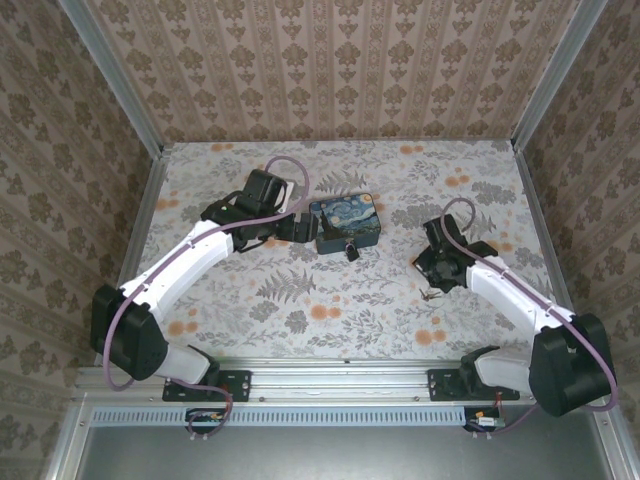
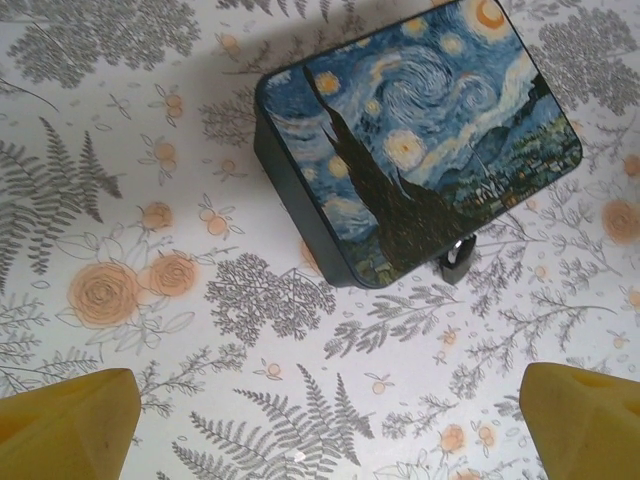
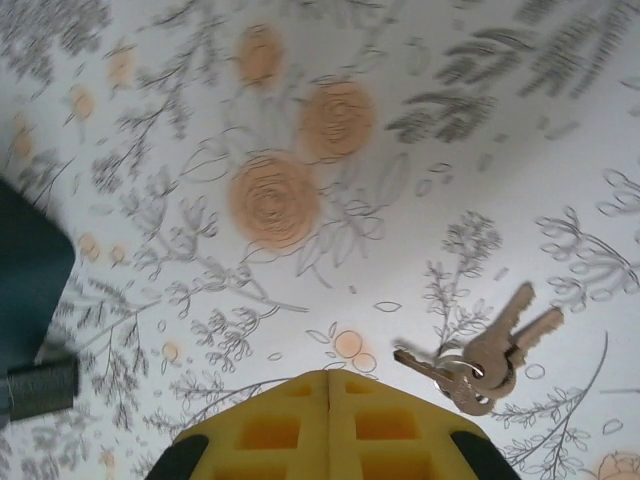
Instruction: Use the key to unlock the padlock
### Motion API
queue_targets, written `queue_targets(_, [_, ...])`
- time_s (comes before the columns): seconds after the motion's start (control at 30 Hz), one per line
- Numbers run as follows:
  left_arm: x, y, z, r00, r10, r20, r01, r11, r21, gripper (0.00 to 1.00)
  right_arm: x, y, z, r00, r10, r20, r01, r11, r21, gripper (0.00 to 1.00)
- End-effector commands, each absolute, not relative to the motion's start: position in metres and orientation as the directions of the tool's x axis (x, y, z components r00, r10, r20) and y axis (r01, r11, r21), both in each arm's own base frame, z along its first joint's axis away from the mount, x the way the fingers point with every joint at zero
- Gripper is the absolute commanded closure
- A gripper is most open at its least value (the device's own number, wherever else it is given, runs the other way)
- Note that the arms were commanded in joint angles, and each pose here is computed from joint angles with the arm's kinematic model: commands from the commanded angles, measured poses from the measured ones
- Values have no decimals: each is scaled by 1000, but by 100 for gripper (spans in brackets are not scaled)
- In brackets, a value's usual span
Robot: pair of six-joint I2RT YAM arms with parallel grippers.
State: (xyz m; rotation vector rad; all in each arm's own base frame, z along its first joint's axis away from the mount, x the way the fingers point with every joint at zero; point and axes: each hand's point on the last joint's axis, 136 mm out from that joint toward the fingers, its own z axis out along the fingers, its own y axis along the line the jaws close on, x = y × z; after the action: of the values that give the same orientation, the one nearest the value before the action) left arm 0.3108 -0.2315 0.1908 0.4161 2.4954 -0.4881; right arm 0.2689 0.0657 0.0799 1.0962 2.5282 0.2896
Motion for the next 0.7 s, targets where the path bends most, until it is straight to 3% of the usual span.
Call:
queue_targets(0.0, [303,-233,203,-800,194,-568,411,866,-283,1,255,62,77,-743,624,-241,588,781,211,88])
queue_targets(0.1, [302,-233,204,-801,200,-565,414,866,-279,1,237,62,66,-711,684,-162,661,729,177,69])
queue_targets(0.2, [303,-233,205,-798,198,-569,413,867,-278,1,231,63,53,-637,760,-133,731,649,211,62])
queue_targets(0.33, [304,-234,205,-800,201,-566,414,867,-276,1,229,58,40,-567,815,-120,793,579,189,62])
queue_targets(0.5, [303,-230,207,-792,202,-577,415,871,-264,1,224,44,24,-476,871,-123,849,492,196,71])
queue_targets(0.67, [303,-229,206,-794,207,-572,415,872,-260,1,223,40,16,-454,885,-100,865,465,189,73])
